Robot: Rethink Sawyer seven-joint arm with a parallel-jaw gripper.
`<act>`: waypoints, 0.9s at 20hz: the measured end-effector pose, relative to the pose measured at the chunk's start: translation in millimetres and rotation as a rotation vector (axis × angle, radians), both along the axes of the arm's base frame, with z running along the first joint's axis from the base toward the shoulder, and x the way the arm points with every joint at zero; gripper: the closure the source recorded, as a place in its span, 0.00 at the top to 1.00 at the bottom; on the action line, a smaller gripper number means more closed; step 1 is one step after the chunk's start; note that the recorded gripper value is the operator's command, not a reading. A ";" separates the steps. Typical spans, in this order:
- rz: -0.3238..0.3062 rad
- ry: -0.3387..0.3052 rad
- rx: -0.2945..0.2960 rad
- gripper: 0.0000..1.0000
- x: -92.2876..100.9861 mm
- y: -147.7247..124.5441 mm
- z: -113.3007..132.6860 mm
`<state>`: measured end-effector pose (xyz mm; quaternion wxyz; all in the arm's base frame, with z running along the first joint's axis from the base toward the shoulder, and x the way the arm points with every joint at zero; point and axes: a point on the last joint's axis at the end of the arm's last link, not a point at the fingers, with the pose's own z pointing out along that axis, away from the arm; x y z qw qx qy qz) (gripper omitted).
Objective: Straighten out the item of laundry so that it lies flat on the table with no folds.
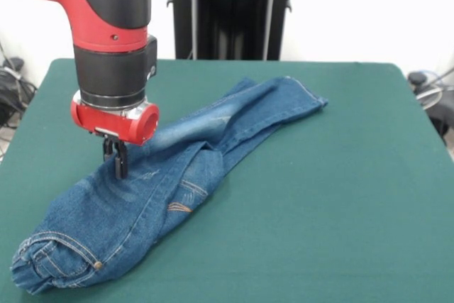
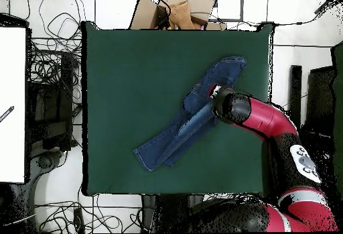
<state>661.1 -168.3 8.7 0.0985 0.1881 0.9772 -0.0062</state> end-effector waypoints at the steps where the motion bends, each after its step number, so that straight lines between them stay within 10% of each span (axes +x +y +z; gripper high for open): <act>1: 0.000 0.000 0.000 0.00 0.0 -0.1 -0.1; 18: 0.033 -0.007 -0.013 0.00 10.0 21.0 3.0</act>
